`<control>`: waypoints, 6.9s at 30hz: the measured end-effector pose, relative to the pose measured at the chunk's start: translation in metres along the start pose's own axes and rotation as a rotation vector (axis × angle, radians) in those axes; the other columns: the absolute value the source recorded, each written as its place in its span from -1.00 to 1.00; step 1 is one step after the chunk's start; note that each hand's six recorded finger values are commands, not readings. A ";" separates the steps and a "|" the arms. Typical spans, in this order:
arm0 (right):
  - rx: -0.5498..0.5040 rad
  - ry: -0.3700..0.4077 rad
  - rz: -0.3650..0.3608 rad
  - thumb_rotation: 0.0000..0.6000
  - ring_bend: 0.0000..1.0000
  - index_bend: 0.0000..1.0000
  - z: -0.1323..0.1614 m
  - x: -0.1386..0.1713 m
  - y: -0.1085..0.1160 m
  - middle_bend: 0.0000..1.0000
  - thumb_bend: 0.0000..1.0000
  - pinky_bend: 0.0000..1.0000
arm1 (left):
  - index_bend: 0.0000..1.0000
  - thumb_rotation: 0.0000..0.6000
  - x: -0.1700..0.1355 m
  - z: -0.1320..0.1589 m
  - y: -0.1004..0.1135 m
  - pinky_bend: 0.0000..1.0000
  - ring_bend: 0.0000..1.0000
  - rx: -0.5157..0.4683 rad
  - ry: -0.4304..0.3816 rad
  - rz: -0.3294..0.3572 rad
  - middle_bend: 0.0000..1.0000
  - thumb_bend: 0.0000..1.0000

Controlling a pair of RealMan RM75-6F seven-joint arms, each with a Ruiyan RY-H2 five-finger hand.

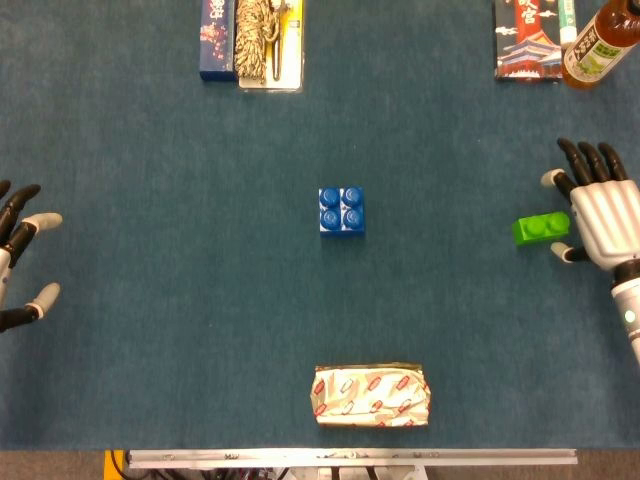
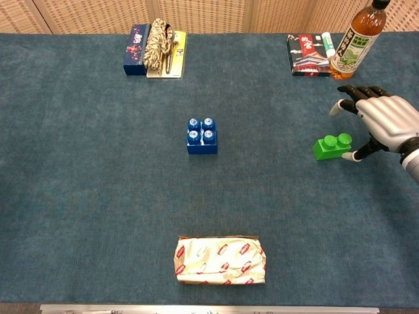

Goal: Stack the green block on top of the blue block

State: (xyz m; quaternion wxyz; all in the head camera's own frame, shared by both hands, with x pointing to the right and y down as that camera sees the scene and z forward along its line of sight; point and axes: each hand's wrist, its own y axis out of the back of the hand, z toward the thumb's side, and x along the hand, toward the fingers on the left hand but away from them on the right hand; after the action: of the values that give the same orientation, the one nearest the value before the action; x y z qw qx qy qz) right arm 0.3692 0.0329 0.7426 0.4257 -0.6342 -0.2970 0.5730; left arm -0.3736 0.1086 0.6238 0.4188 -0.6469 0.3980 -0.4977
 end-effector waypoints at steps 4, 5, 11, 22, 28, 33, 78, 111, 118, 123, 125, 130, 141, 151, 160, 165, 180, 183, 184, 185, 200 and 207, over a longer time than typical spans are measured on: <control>0.002 0.002 0.017 1.00 -1.00 -0.21 0.002 -0.003 -0.001 -0.85 -0.78 -0.93 | -0.49 1.00 0.000 0.000 0.000 -0.83 -1.00 0.000 0.000 0.000 -0.75 -0.54; 0.003 0.003 0.021 1.00 -1.00 -0.19 0.003 -0.004 -0.001 -0.85 -0.76 -0.93 | -0.49 1.00 0.000 0.000 0.000 -0.83 -1.00 0.000 0.000 0.000 -0.75 -0.55; 0.008 0.008 0.039 1.00 -1.00 -0.17 0.009 -0.008 -0.003 -0.84 -0.69 -0.93 | -0.49 1.00 0.000 0.000 0.001 -0.83 -1.00 -0.001 0.000 0.000 -0.75 -0.54; 0.025 0.004 0.067 1.00 -1.00 -0.11 0.013 -0.013 -0.010 -0.82 -0.63 -0.93 | -0.49 1.00 -0.001 0.001 0.002 -0.83 -1.00 -0.005 -0.002 0.001 -0.75 -0.54; 0.016 0.004 0.059 1.00 -1.00 -0.05 0.013 -0.012 -0.010 -0.81 -0.54 -0.93 | -0.49 1.00 -0.001 0.001 0.002 -0.83 -1.00 -0.005 -0.003 0.001 -0.75 -0.55; 0.007 0.005 0.051 1.00 -1.00 0.03 0.013 -0.011 -0.008 -0.79 -0.52 -0.93 | -0.49 1.00 -0.001 0.001 0.001 -0.83 -1.00 -0.003 -0.003 -0.001 -0.75 -0.54; 0.081 0.186 -0.022 1.00 -1.00 0.13 0.123 -0.019 0.104 -0.75 -0.43 -0.93 | -0.51 1.00 -0.003 -0.057 0.025 -0.83 -1.00 0.112 0.078 -0.012 -0.79 -0.54; 0.092 0.206 0.029 1.00 -1.00 0.16 0.205 -0.050 0.092 -0.73 -0.42 -0.93 | -0.51 1.00 0.001 -0.111 0.027 -0.83 -1.00 0.121 0.217 -0.028 -0.79 -0.54; 0.112 0.192 0.031 1.00 -1.00 0.16 0.226 -0.053 0.096 -0.73 -0.42 -0.93 | -0.51 1.00 -0.001 -0.114 0.028 -0.83 -1.00 0.119 0.225 -0.029 -0.79 -0.54; 0.116 0.169 0.047 1.00 -1.00 0.16 0.235 -0.056 0.096 -0.73 -0.42 -0.93 | -0.51 1.00 -0.003 -0.115 0.028 -0.83 -1.00 0.116 0.227 -0.031 -0.79 -0.54; 0.113 0.157 0.057 1.00 -1.00 0.16 0.238 -0.057 0.096 -0.72 -0.42 -0.93 | -0.51 1.00 -0.004 -0.116 0.027 -0.83 -1.00 0.115 0.227 -0.032 -0.79 -0.54; 0.105 0.123 0.063 1.00 -1.00 0.16 0.246 -0.062 0.098 -0.72 -0.41 -0.93 | -0.51 1.00 -0.005 -0.117 0.027 -0.83 -1.00 0.115 0.229 -0.034 -0.79 -0.54; 0.093 0.089 0.091 1.00 -1.00 0.16 0.259 -0.067 0.091 -0.70 -0.40 -0.93 | -0.51 1.00 -0.006 -0.118 0.026 -0.83 -1.00 0.112 0.232 -0.039 -0.78 -0.54; 0.088 0.070 0.092 1.00 -1.00 0.16 0.266 -0.072 0.088 -0.71 -0.40 -0.93 | -0.51 1.00 -0.008 -0.120 0.025 -0.83 -1.00 0.108 0.235 -0.044 -0.78 -0.55; 0.080 0.055 0.088 1.00 -1.00 0.16 0.269 -0.077 0.088 -0.71 -0.40 -0.93 | -0.51 1.00 -0.010 -0.121 0.024 -0.83 -1.00 0.104 0.236 -0.048 -0.78 -0.54; 0.085 0.052 0.090 1.00 -1.00 0.16 0.270 -0.078 0.085 -0.70 -0.40 -0.93 | -0.51 1.00 -0.011 -0.121 0.023 -0.83 -1.00 0.102 0.236 -0.048 -0.77 -0.54; 0.091 0.051 0.096 1.00 -1.00 0.16 0.274 -0.080 0.079 -0.70 -0.40 -0.93 | -0.51 1.00 -0.015 -0.124 0.021 -0.83 -1.00 0.102 0.244 -0.057 -0.77 -0.54; 0.093 0.052 0.098 1.00 -1.00 0.16 0.274 -0.080 0.078 -0.70 -0.40 -0.93 | -0.51 1.00 -0.016 -0.125 0.020 -0.83 -1.00 0.103 0.246 -0.060 -0.77 -0.54; 0.094 0.052 0.098 1.00 -1.00 0.16 0.275 -0.080 0.077 -0.71 -0.40 -0.93 | -0.51 1.00 -0.016 -0.125 0.020 -0.83 -1.00 0.103 0.246 -0.061 -0.77 -0.54; 0.094 0.053 0.099 1.00 -1.00 0.16 0.275 -0.079 0.077 -0.71 -0.40 -0.93 | -0.51 1.00 -0.016 -0.125 0.020 -0.83 -1.00 0.103 0.248 -0.062 -0.77 -0.54; 0.105 0.039 0.102 1.00 -1.00 0.16 0.274 -0.076 0.074 -0.70 -0.40 -0.92 | -0.51 1.00 -0.017 -0.125 0.019 -0.83 -1.00 0.106 0.246 -0.065 -0.77 -0.54; 0.103 0.030 0.110 1.00 -1.00 0.16 0.276 -0.077 0.071 -0.70 -0.40 -0.92 | -0.51 1.00 -0.018 -0.125 0.018 -0.83 -1.00 0.107 0.248 -0.068 -0.77 -0.54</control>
State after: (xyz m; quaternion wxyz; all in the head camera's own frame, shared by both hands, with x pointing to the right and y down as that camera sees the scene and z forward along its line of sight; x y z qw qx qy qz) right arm 0.0778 -0.0113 0.7218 0.4302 -0.6354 -0.2251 0.6004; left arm -0.5011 0.1007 0.6203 0.3832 -0.5703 0.3974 -0.6083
